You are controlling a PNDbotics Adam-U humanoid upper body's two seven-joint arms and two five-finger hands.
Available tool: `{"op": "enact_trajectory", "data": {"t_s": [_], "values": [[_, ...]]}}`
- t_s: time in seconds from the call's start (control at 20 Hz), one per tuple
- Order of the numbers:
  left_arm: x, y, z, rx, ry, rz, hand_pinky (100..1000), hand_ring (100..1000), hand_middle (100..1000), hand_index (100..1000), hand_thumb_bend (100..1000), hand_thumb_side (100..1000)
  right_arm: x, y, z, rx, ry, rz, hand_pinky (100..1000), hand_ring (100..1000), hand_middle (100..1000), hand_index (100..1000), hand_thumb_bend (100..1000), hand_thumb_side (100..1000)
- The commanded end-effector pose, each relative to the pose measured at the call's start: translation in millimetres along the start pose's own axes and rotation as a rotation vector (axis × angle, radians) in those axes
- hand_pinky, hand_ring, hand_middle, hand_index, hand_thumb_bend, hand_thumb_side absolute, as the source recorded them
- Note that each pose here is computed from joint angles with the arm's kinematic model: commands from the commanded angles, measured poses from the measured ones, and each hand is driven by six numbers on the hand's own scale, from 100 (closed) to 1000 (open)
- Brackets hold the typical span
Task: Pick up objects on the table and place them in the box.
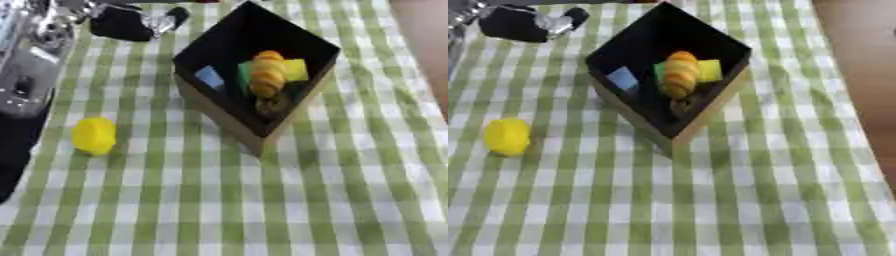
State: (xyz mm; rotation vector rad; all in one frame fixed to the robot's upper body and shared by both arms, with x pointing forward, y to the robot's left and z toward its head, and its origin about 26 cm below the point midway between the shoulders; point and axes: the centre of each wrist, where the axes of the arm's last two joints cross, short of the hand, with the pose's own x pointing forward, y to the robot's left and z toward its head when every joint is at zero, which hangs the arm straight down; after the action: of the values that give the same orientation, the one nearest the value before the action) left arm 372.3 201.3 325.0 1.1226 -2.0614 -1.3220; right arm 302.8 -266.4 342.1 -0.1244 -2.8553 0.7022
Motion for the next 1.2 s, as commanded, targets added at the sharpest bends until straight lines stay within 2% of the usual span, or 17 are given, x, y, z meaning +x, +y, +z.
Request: {"op": "enact_trajectory", "data": {"t_s": [0.05, 0.35, 0.65, 0.9, 1.2], "values": [[-7, 26.3, 19, 0.029, 0.001, -0.020, 836, 836, 809, 898, 449, 578, 7, -7.9, -5, 0.016, -0.021, 0.040, 856, 844, 645, 853, 100, 544], [-20, 17.9, 58, -0.060, 0.035, 0.033, 833, 835, 807, 896, 468, 587, 7, -9.3, -4, 0.022, -0.021, 0.049, 857, 844, 645, 853, 100, 543], [-17, 14.1, 98, -0.135, 0.056, 0.020, 829, 830, 804, 894, 494, 583, 8, -11.3, -4, 0.025, -0.024, 0.061, 857, 845, 643, 853, 100, 540], [-23, 7.4, 120, -0.179, 0.085, -0.030, 821, 815, 789, 881, 517, 578, 8, -12.8, -2, 0.025, -0.022, 0.074, 858, 846, 641, 853, 100, 538], [-30, -10.7, 142, -0.259, 0.128, -0.045, 823, 819, 793, 882, 531, 592, 7, -13.4, -1, 0.024, -0.017, 0.082, 859, 848, 639, 853, 100, 538]]}}
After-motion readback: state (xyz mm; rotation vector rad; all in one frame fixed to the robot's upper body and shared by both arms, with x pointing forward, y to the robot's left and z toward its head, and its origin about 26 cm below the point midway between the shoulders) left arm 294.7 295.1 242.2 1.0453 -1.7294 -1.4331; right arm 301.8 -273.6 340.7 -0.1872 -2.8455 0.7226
